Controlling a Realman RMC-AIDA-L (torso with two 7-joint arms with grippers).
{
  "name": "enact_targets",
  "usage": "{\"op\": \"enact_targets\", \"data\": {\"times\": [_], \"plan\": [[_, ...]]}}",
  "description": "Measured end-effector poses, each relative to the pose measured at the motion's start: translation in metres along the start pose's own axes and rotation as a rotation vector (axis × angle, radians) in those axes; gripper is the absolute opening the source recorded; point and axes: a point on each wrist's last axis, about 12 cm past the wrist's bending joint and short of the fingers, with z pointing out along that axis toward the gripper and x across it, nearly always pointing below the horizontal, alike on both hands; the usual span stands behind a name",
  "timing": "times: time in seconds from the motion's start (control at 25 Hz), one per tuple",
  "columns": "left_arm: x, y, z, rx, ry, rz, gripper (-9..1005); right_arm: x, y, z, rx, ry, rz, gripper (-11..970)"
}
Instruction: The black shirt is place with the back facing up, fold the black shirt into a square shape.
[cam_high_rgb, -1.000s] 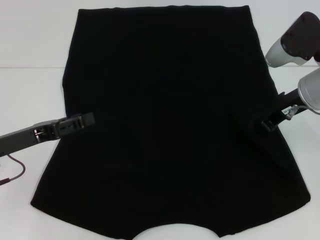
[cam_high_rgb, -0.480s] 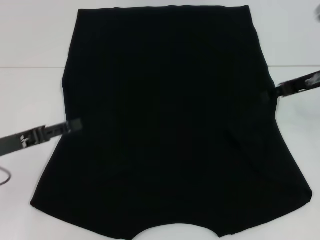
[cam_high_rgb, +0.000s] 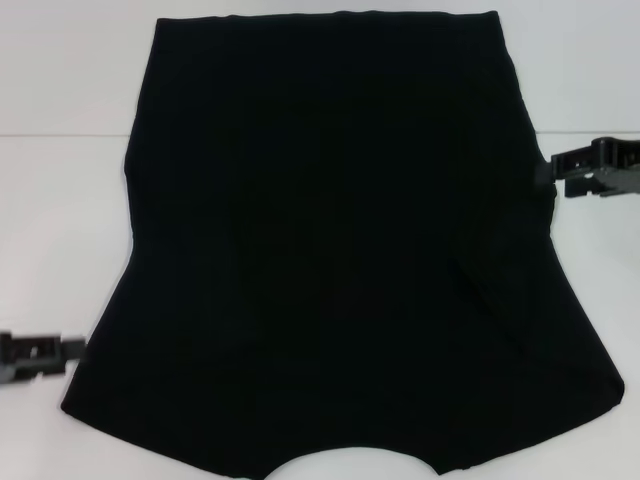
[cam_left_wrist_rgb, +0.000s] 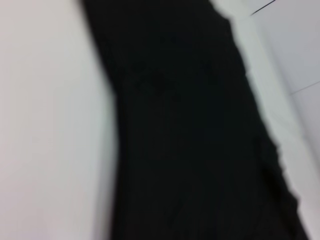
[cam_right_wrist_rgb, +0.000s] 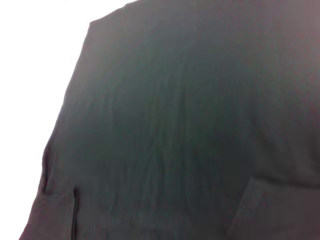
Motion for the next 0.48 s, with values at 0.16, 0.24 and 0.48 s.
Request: {"op": "enact_targets", "data": {"times": [0.16,0.24,0.48], "plan": [[0.004,0.005,0.002,-0.063,0.066,-0.040,545,0.004,-0.002,0.004,-0.006,0.024,0.014,606],[0.004,0.006,0.003,-0.077,0.075,-0.057,540,0.005,-0.002,0.004,-0.005,0.026,0.015,608],[0.005,0.012,0.006,-0.124,0.064,-0.107,531,0.005,-0.006,0.002,0.000,0.019,0.019,609]]}}
